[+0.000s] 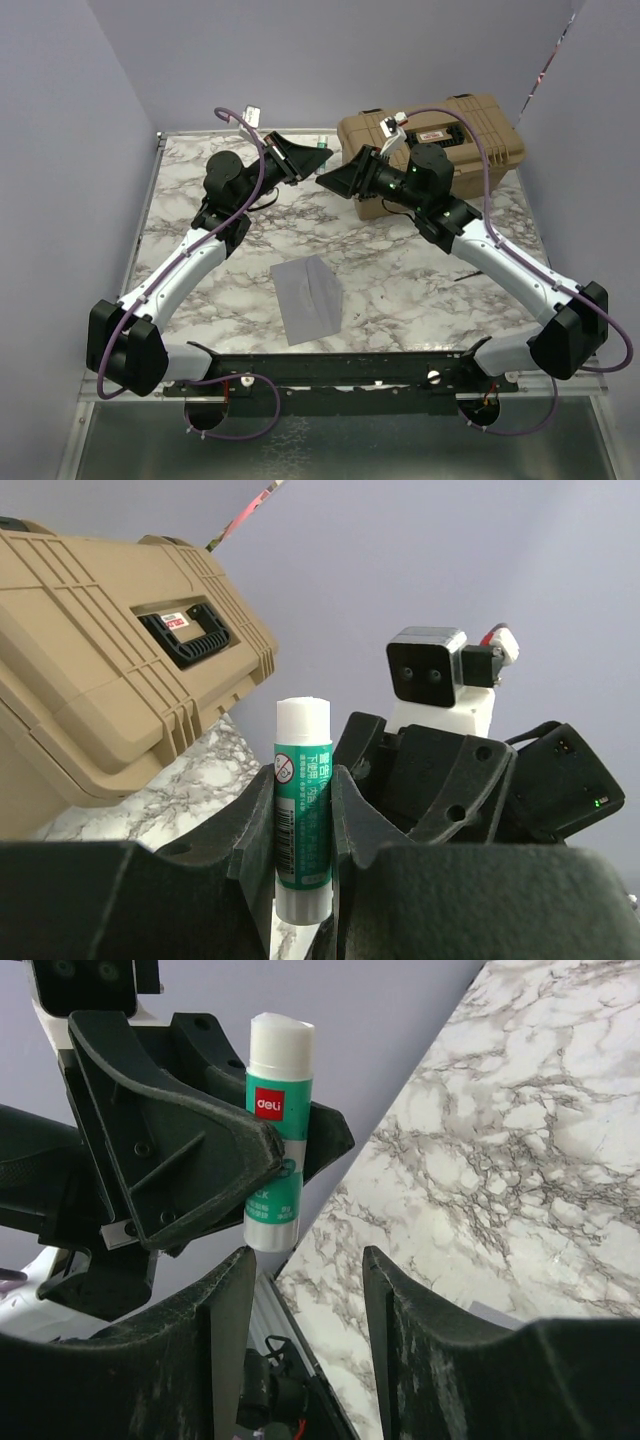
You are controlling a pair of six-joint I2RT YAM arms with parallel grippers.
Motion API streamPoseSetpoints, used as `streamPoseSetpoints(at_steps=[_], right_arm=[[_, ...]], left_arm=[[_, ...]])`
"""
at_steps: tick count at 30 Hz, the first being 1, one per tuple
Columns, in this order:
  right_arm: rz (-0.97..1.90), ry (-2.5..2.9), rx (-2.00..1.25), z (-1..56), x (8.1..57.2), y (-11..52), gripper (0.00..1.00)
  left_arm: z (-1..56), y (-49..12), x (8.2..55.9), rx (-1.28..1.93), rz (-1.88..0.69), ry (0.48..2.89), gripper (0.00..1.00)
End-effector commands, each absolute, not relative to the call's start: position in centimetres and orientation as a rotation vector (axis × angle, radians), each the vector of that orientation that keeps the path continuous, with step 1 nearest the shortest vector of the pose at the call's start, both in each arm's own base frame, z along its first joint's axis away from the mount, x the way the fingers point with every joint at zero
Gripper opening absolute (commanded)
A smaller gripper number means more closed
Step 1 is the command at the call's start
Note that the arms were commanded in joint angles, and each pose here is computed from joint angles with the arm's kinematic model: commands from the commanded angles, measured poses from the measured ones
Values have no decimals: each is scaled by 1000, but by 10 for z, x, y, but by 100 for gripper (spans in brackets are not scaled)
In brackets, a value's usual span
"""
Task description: Place the letter into the envelope and seal it
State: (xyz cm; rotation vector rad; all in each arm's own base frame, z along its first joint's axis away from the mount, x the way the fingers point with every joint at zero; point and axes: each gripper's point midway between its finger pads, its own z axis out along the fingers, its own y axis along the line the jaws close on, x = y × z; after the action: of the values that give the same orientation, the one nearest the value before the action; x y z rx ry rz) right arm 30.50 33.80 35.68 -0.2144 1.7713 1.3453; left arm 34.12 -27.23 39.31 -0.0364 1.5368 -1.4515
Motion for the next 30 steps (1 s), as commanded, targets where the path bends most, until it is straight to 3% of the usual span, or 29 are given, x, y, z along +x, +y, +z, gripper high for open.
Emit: streamPoseSetpoints(at_steps=[1, 13, 17, 23, 28, 30], right_arm=[[1420, 1711, -236, 377, 302, 347, 50], [1478, 1720, -190, 369, 309, 355, 45], [1478, 1730, -176, 368, 311, 356, 34], [1447, 1737, -190, 365, 311, 353, 1], [1429, 1701, -376, 372, 289, 342, 0], [1432, 1682, -480, 375, 278, 337, 0]], left_arm=[[402, -271, 337, -30, -1462, 1497, 0], [392, -269, 330, -18, -1450, 1502, 0], [394, -269, 328, -10, -1462, 1496, 0], [400, -275, 314, 73, -1508, 1490, 2], [400, -273, 299, 167, -1520, 1480, 16], [398, -273, 292, 222, -1528, 1483, 16]])
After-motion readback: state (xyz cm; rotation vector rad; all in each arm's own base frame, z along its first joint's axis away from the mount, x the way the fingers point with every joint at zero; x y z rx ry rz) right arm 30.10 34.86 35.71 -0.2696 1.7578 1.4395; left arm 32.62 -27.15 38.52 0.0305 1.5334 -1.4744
